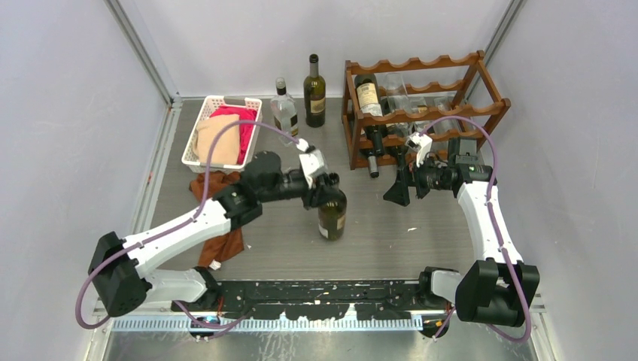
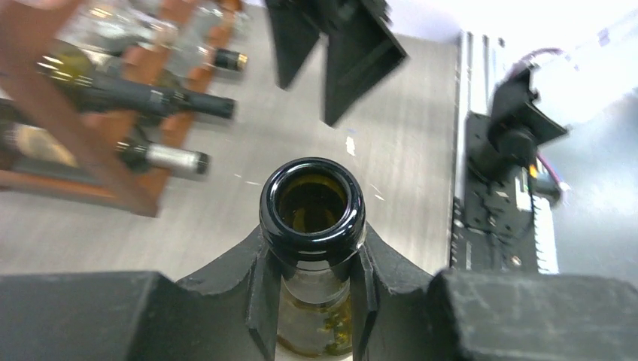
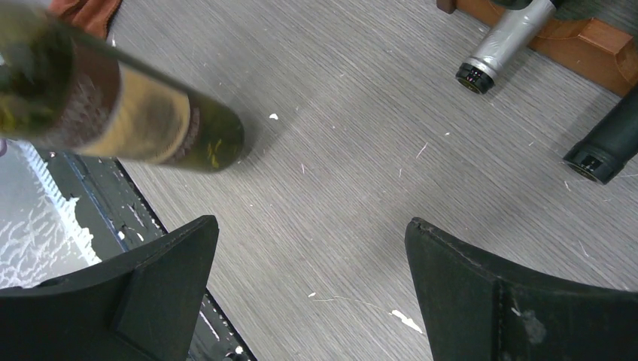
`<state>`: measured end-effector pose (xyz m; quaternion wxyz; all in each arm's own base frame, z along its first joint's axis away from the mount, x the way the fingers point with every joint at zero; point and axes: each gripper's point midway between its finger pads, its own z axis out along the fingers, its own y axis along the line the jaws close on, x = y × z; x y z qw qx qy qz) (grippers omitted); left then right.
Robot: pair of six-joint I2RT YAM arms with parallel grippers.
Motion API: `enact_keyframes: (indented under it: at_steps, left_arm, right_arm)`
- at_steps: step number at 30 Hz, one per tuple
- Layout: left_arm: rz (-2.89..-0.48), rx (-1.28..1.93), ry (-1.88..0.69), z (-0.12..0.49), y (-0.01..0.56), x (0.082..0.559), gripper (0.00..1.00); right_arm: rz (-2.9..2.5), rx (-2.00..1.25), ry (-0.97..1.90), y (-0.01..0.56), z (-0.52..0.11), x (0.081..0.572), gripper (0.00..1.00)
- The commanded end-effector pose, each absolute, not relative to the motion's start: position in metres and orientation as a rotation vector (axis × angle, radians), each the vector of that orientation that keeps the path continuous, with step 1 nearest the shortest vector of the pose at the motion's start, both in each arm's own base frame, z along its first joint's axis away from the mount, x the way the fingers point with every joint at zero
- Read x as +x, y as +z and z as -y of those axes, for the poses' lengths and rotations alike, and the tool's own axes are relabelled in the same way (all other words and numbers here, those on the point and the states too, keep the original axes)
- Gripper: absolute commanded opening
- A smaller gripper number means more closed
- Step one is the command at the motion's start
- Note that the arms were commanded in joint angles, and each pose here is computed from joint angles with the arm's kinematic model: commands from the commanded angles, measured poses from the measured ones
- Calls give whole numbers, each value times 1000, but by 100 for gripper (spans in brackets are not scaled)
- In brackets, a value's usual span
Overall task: Put the wine bottle on the wine rack
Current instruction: Move the wine bottle to the center of the board.
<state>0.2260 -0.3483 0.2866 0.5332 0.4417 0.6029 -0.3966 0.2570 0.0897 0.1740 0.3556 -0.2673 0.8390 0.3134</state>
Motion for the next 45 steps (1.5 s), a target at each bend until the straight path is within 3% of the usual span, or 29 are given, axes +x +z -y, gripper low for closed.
enact_keyframes:
  at_steps: [1,6,16,18,23,26,32,38,45]
  left_arm:
    - [-1242,1011,-961,367,327,205,0]
    - [-1221,1038,-993,390,315,189,0]
    - [-1229,1020,-1010,411,301,200,1]
    - [-1244,1034,-1012,413,294,200,12]
    - [-1297,1065,-1027,410,283,194,57]
    - [-1326,1074,-1029,405,285,190,75]
    - [-1392,1142,-977,380,291,177,89]
    - [-1517,1226,-980,333,261,141,88]
    - [-1659,1046,-983,297,210,132,87]
  right_arm:
    - [-2094,-746,798,190,-92,258,100]
    - [-2094,-754,791,189,-91,258,100]
    - [-2100,-755,790,187,-90,258,100]
    - [-2098,-764,788,187,-90,257,100]
    - [-2067,-828,762,190,-90,249,100]
    - [-2026,-888,726,194,-89,244,100]
    - [-1966,-1055,664,217,-88,223,100]
    - [-1831,-1438,723,250,-103,180,100]
    - [-1717,-1611,638,274,-148,192,100]
